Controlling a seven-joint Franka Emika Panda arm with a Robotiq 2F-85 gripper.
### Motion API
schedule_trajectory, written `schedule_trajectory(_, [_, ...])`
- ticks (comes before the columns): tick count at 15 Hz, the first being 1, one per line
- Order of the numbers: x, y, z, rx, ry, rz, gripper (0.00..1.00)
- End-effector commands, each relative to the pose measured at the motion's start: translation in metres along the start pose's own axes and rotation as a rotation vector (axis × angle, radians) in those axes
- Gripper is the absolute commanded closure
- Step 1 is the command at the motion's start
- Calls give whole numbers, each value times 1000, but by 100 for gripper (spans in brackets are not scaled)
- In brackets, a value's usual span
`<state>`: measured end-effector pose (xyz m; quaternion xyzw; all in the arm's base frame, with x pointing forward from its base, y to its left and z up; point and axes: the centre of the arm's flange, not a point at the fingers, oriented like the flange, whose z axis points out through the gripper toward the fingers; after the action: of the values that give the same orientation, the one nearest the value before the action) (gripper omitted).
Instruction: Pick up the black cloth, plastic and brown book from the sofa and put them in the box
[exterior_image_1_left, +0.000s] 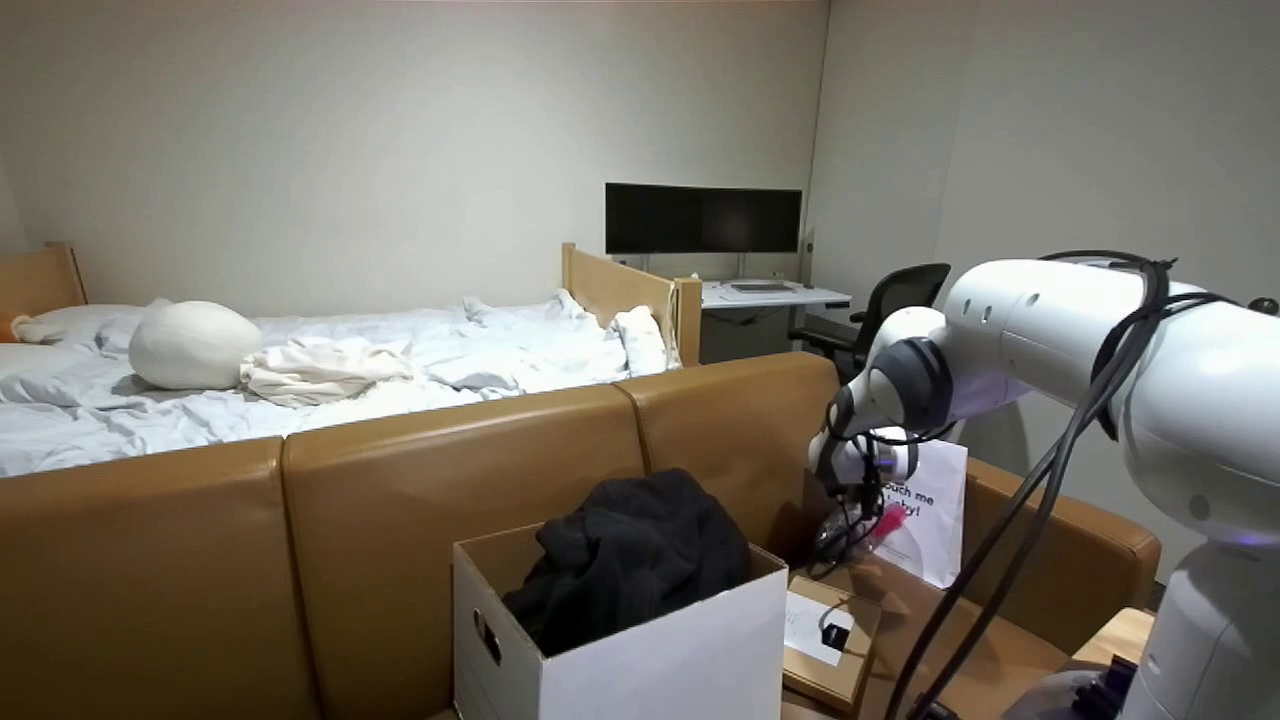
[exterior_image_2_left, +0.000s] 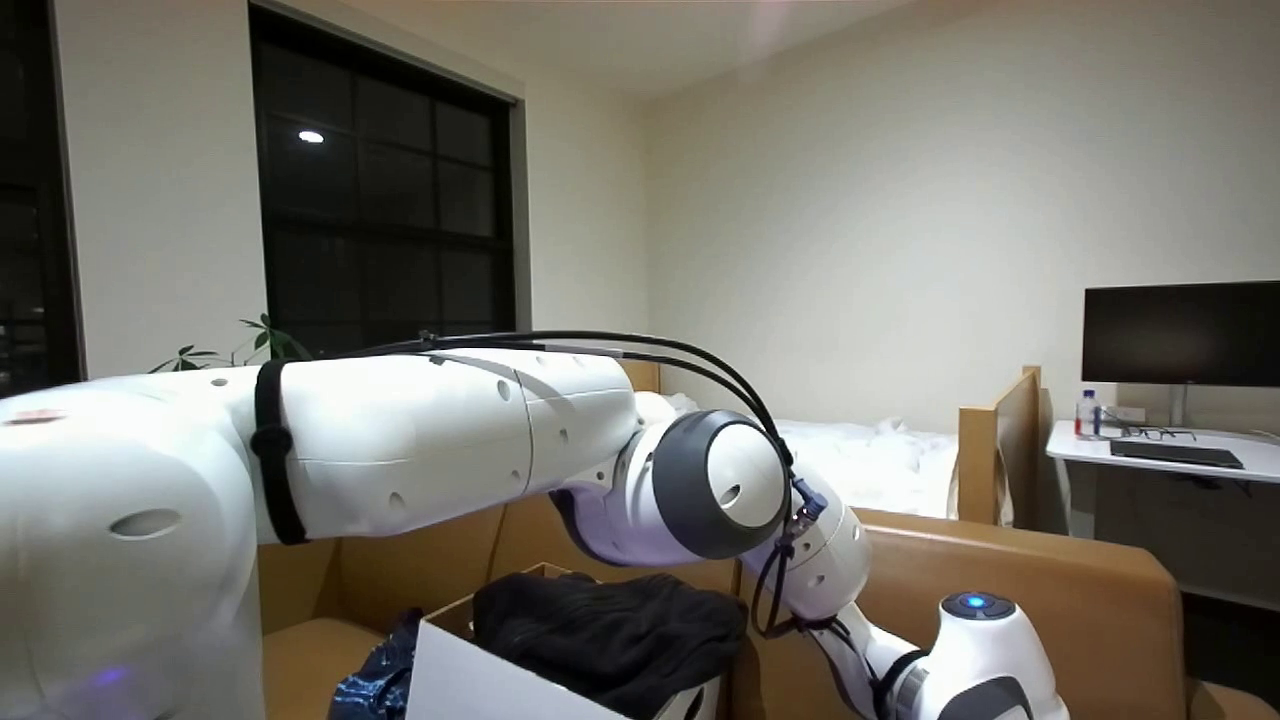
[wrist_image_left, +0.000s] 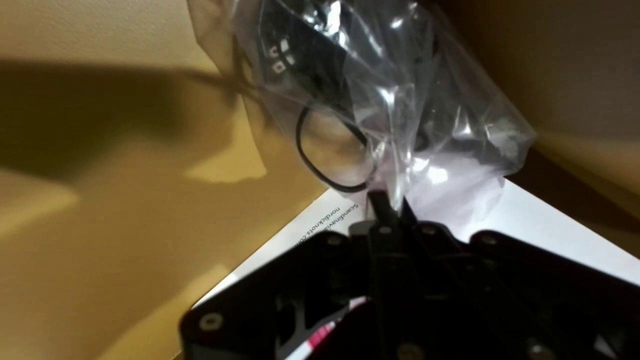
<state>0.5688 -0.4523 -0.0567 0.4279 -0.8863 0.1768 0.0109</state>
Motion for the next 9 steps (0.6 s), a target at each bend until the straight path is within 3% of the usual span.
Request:
schedule_trajectory(1, [-2, -2, -4, -87, 26, -49, 100])
schedule_trajectory(4, [8, 35, -71, -166, 17, -195, 100])
schedule_trajectory(9, [-1, 35, -117, -197, 50, -359, 100])
